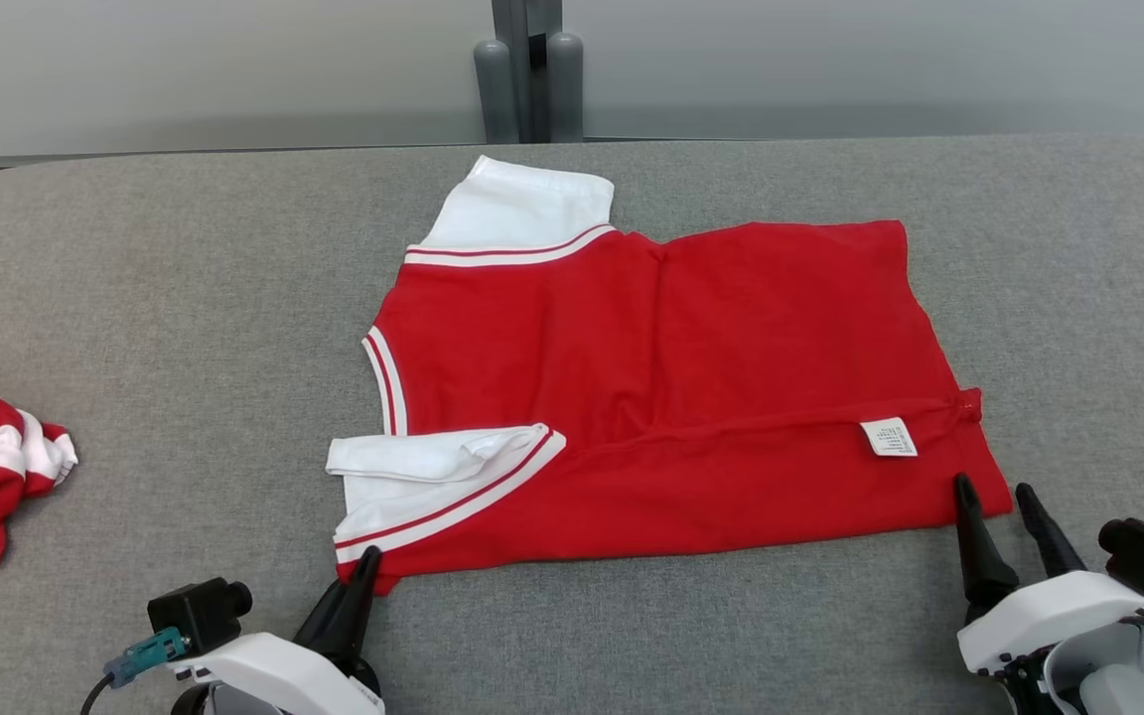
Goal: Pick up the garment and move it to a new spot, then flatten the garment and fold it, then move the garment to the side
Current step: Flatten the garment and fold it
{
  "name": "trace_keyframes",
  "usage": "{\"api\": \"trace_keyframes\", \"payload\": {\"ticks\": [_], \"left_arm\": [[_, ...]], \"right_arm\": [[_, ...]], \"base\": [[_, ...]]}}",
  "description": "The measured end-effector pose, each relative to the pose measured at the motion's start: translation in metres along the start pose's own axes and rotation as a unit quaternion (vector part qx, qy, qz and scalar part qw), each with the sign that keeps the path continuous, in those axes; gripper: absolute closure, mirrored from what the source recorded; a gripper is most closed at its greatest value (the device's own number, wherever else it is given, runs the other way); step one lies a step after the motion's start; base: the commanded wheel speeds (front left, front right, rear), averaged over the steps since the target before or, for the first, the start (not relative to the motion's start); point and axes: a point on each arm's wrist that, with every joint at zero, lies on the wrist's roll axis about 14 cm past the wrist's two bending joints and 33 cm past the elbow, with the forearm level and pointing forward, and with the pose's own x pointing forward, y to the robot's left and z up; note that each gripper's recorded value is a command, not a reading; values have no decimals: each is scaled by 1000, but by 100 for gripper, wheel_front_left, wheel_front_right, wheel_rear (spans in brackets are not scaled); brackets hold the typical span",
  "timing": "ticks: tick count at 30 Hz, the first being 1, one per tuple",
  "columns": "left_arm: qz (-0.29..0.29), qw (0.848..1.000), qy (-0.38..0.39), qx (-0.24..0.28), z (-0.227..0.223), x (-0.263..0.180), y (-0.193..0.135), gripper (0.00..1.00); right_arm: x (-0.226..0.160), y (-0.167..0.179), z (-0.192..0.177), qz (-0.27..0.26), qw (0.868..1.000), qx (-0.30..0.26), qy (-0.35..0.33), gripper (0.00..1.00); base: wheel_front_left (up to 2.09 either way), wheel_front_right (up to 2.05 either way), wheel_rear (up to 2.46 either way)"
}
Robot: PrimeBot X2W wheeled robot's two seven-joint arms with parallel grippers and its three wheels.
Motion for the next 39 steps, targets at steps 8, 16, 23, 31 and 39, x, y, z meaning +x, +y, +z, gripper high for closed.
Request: {"api": "trace_keyframes", "payload": {"ticks": [8,16,23,31,39], "left_arm": [[-9,1000,-10,22,7,-5,2,100],[-21,999,-22,27,11,-16,-1,100],[-25,999,-10,46,3,-33,-3,100],[-8,999,10,38,-16,-57,-3,100],[14,999,29,26,-28,-76,3,100]], "right_arm": [[5,4,-14,10,999,-2,32,100],[-6,-7,1,8,1000,-2,14,100],[-33,-27,2,-8,1000,-6,8,100],[-66,-49,-13,-29,999,-4,27,100],[-88,-54,-34,-37,997,12,68,100]], "base": [[0,0,0],[0,0,0],[0,0,0],[0,0,0],[0,0,0]]}}
